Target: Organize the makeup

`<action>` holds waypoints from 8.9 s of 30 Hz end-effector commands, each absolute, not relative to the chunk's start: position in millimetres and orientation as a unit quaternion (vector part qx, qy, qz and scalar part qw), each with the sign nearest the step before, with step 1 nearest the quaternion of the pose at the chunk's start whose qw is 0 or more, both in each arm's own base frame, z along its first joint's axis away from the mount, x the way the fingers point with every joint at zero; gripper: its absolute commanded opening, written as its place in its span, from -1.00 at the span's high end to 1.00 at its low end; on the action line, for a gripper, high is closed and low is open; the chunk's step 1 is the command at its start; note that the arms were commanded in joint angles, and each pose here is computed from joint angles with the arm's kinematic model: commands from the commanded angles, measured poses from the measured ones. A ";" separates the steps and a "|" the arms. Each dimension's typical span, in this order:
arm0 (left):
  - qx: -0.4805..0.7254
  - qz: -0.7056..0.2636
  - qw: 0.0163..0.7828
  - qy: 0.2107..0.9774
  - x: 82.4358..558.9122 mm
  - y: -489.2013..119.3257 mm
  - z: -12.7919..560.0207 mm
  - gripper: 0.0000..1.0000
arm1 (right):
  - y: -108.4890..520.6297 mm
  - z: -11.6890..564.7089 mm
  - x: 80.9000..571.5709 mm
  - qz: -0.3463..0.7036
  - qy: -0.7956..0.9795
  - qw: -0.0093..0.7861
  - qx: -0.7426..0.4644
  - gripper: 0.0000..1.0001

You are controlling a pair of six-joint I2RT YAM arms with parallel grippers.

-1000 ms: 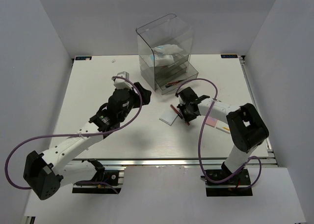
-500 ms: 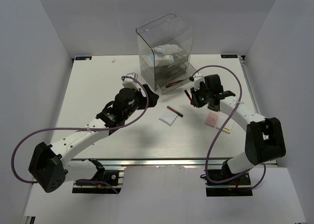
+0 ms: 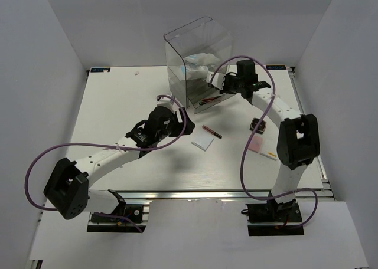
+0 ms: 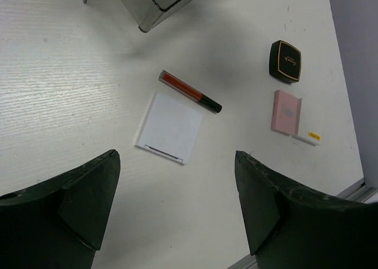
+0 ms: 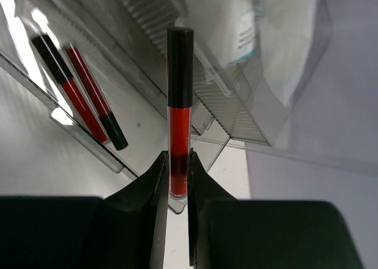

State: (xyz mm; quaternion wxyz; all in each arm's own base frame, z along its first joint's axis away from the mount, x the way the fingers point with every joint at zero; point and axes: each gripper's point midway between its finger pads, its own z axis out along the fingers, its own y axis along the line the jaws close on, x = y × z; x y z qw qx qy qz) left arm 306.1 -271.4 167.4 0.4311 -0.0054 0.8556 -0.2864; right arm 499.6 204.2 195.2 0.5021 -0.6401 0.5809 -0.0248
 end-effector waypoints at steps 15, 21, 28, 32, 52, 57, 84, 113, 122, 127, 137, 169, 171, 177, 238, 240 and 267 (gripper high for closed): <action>-0.019 -0.295 0.448 0.844 307.4 -266.1 182.9 -0.76 | 200.1 197.2 544.9 -0.117 0.508 0.479 -0.707 -0.02; -0.029 -0.281 0.453 0.846 310.4 -261.0 182.2 -0.76 | 201.2 223.5 492.1 0.031 0.586 0.477 -0.654 0.28; -0.053 -0.277 0.459 0.843 314.0 -248.4 179.6 -0.02 | 224.3 146.1 355.5 0.275 0.721 0.311 -0.555 0.43; -0.062 -0.276 0.459 0.843 318.5 -242.5 177.9 -0.12 | 222.7 114.8 351.6 0.218 0.786 0.330 -0.475 -0.12; -0.077 -0.279 0.450 0.845 313.0 -233.7 169.2 -0.34 | 230.0 49.0 365.6 0.121 0.864 0.303 -0.383 -0.12; -0.079 -0.279 0.452 0.844 312.6 -232.4 169.3 -0.34 | 231.5 38.2 361.2 0.113 0.867 0.296 -0.385 -0.08; -0.069 -0.285 0.454 0.841 311.9 -234.6 168.1 -0.35 | 197.4 50.5 326.9 0.109 0.761 0.323 -0.552 1.00; -0.045 -0.294 0.467 0.833 312.5 -239.3 174.6 -0.50 | 228.6 169.1 519.7 -0.025 0.547 0.483 -0.684 0.01; -0.051 -0.283 0.468 0.836 317.7 -238.1 174.1 -0.48 | 219.5 214.1 494.8 0.049 0.610 0.539 -0.580 0.91; -0.058 -0.279 0.468 0.836 319.1 -235.5 172.3 -0.45 | 202.4 188.7 435.8 0.116 0.589 0.510 -0.616 1.00; -0.051 -0.278 0.462 0.840 326.6 -240.2 169.2 -0.45 | 185.6 112.7 442.6 0.063 0.547 0.408 -0.728 1.00; -0.064 -0.264 0.459 0.846 326.0 -231.7 164.4 -0.45 | 252.0 128.9 549.2 0.028 0.532 0.524 -0.664 -0.51; -0.064 -0.264 0.459 0.846 326.3 -232.0 164.5 -0.45 | 253.5 128.9 547.5 0.032 0.532 0.526 -0.663 -0.58; -0.063 -0.262 0.456 0.848 326.9 -232.4 161.7 -0.45 | 252.9 129.1 540.1 0.048 0.543 0.528 -0.651 -0.64; -0.091 -0.257 0.457 0.847 342.9 -234.6 182.0 -0.38 | 268.8 88.2 566.5 0.538 0.767 0.330 0.114 0.22; -0.091 -0.256 0.455 0.848 343.6 -234.7 181.3 -0.38 | 268.1 83.3 567.7 0.537 0.768 0.329 0.115 0.32; -0.035 -0.304 0.415 0.857 332.8 -263.1 157.3 -0.51 | 202.1 79.7 474.1 0.536 0.768 0.328 0.124 0.94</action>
